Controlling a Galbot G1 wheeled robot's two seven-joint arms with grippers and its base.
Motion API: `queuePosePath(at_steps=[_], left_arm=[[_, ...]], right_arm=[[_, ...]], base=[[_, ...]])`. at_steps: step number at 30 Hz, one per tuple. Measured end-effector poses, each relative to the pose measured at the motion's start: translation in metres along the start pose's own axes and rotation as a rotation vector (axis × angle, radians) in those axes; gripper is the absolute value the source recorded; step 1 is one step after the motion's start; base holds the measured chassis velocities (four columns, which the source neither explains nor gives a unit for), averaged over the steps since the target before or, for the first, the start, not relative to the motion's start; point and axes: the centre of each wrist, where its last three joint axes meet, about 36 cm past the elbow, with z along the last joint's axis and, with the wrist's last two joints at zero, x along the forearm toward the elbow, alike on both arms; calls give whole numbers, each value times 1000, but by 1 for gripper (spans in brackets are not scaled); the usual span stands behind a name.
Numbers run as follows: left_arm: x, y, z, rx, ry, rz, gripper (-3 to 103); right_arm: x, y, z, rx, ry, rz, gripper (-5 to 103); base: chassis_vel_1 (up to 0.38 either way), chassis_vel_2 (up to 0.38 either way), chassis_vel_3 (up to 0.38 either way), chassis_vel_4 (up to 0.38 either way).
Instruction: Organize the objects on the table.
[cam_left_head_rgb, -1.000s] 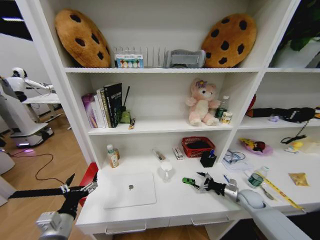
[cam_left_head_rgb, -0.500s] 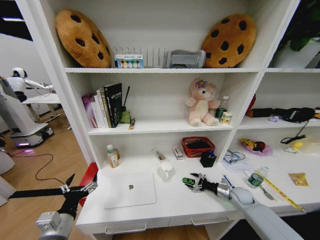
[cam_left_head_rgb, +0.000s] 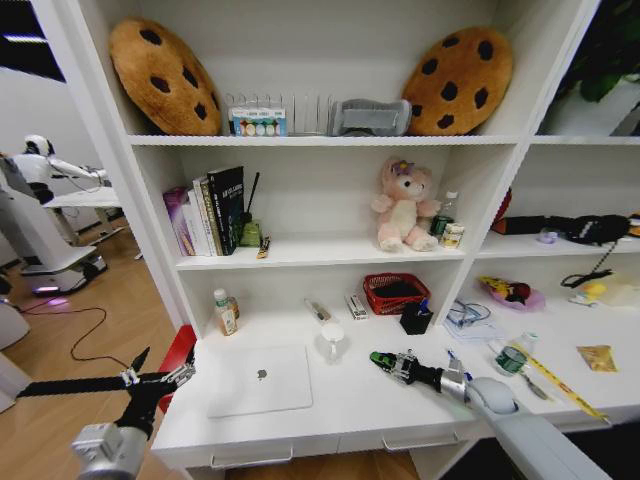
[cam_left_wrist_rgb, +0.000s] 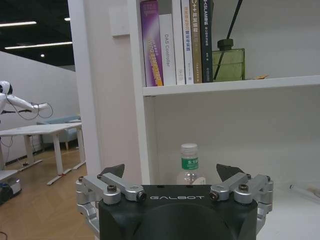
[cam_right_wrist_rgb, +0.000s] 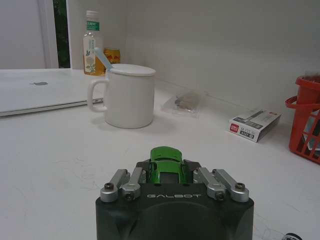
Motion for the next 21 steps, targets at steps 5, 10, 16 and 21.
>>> queuePosePath(at_steps=[5, 10, 16, 21], left_arm=[[0, 0, 0, 0, 0, 0, 100], [0, 0, 0, 0, 0, 0, 100], [0, 0, 0, 0, 0, 0, 100], [0, 0, 0, 0, 0, 0, 100]], right_arm=[[5, -1, -9, 11, -20, 4, 35], [23, -14, -49, 65, -77, 24, 35], [52, -38, -129, 163, -171, 42, 35], [65, -47, -219, 201, -287, 11, 35]], base=[[0, 0, 0, 0], [0, 0, 0, 0], [0, 0, 0, 0], [0, 0, 0, 0]])
